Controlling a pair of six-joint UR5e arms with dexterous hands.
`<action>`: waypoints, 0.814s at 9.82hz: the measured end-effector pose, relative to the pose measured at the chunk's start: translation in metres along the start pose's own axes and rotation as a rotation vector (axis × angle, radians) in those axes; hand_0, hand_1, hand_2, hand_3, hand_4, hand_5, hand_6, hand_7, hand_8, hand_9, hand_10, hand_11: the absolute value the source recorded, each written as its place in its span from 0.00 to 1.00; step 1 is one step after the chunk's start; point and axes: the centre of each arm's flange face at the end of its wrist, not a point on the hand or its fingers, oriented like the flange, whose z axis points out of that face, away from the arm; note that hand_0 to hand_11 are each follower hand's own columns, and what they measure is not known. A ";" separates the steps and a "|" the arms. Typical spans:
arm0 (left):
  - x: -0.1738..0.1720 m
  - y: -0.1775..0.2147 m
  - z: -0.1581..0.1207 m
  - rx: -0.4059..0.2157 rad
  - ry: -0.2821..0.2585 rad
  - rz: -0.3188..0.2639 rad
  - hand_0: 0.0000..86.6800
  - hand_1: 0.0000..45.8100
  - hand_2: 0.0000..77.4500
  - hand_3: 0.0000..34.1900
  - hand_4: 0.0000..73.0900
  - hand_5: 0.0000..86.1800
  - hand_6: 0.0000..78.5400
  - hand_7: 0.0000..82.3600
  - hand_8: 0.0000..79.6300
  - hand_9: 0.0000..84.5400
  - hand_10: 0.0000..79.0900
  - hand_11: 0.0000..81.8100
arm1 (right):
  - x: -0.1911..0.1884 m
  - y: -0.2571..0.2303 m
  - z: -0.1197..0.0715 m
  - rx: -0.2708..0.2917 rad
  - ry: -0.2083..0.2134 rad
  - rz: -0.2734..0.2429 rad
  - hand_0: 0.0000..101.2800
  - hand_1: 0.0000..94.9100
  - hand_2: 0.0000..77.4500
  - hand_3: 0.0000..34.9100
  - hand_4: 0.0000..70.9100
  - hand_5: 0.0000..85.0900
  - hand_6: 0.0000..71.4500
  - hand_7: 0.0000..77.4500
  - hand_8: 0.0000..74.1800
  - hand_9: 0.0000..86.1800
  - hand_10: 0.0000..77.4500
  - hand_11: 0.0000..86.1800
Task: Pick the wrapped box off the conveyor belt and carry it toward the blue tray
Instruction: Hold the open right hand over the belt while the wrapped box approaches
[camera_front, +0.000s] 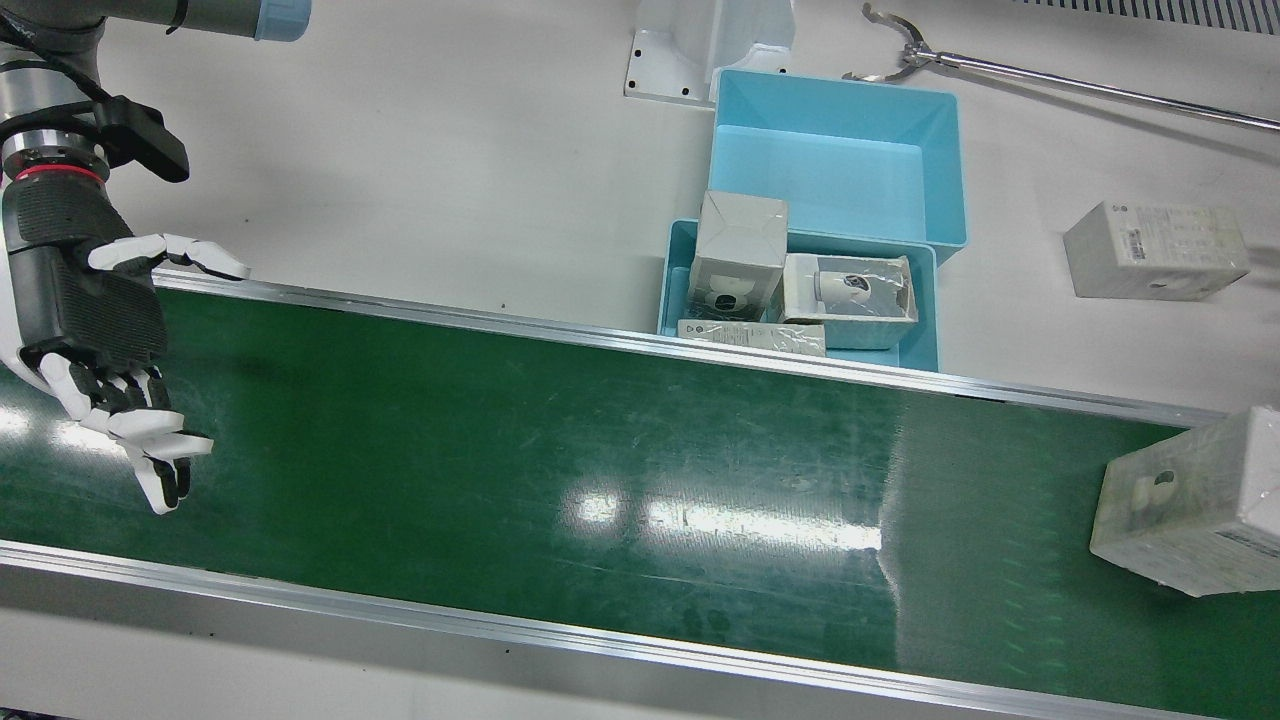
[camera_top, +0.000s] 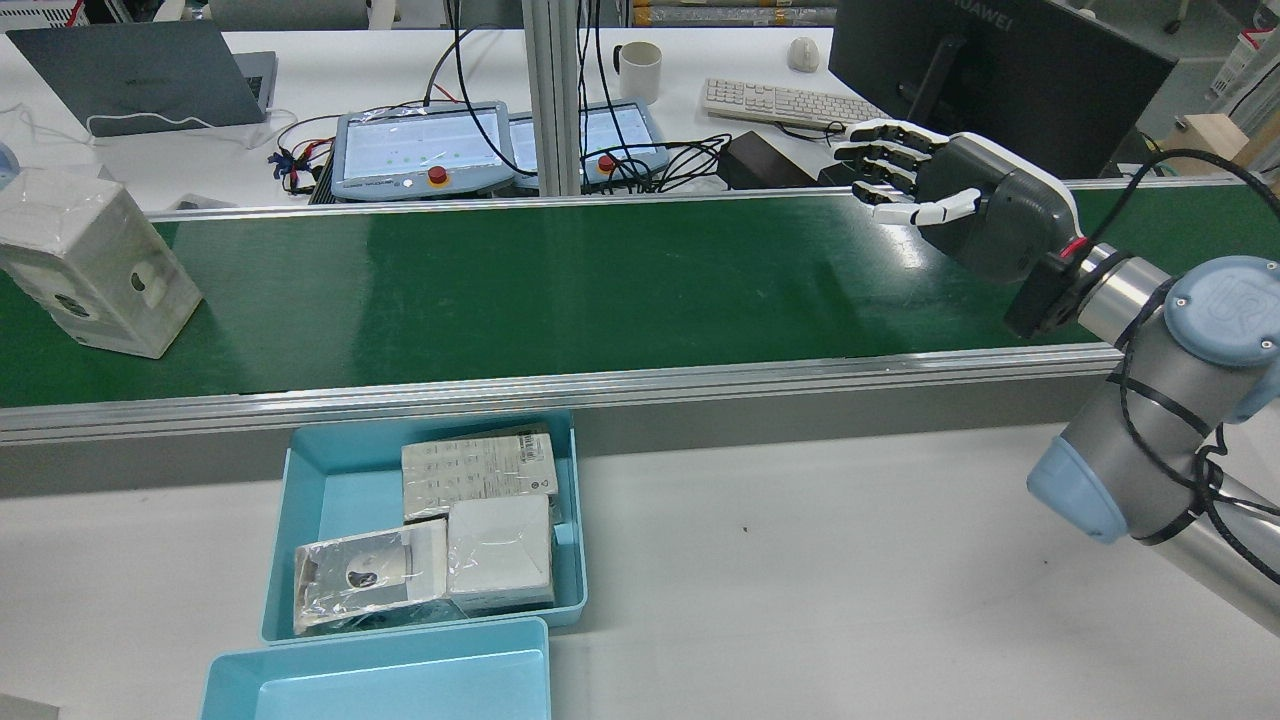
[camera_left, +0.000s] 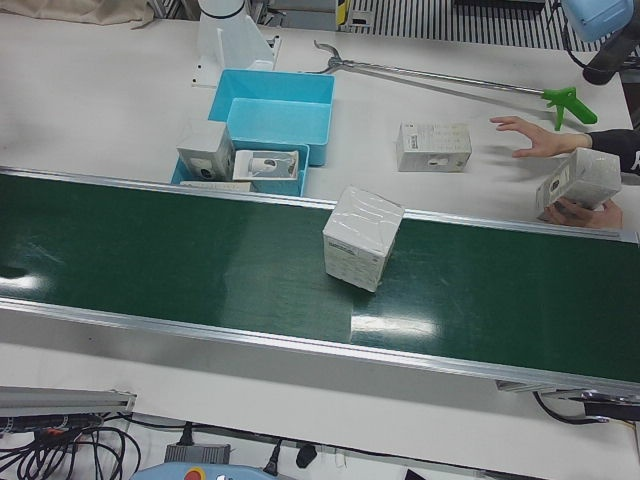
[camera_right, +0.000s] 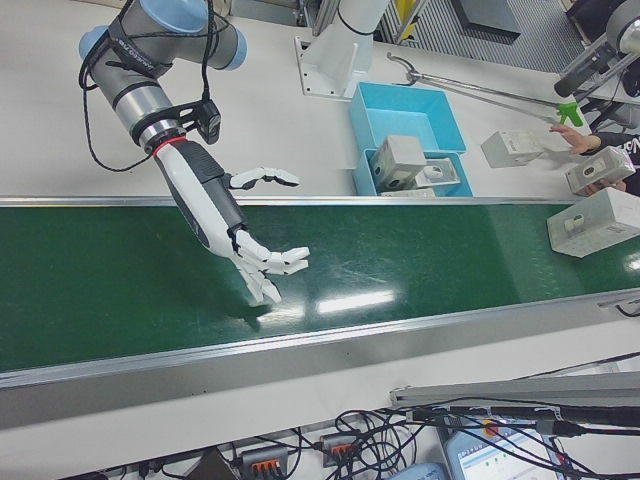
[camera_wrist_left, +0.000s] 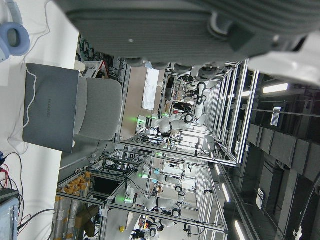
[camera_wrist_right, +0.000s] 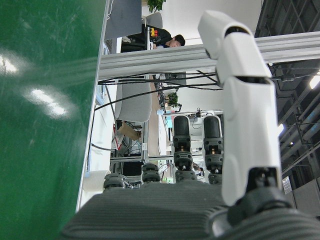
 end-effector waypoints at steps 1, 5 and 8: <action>0.000 0.000 0.000 0.000 0.000 0.000 0.00 0.00 0.01 0.00 0.00 0.01 0.00 0.00 0.01 0.00 0.00 0.00 | 0.001 -0.001 0.000 0.001 0.002 0.000 0.49 0.20 0.31 0.39 0.20 0.36 0.11 0.34 0.04 0.09 0.01 0.04; 0.000 0.000 0.000 0.000 0.000 0.000 0.00 0.00 0.01 0.00 0.00 0.01 0.00 0.00 0.00 0.00 0.01 0.00 | 0.008 -0.006 0.000 0.009 0.019 0.005 0.49 0.20 0.29 0.39 0.18 0.35 0.11 0.32 0.02 0.09 0.01 0.04; 0.000 0.000 0.000 0.000 0.000 0.000 0.00 0.00 0.01 0.00 0.00 0.01 0.00 0.00 0.01 0.00 0.01 0.00 | 0.007 -0.013 -0.006 0.020 0.021 0.010 0.49 0.20 0.27 0.34 0.15 0.34 0.08 0.28 0.02 0.06 0.01 0.04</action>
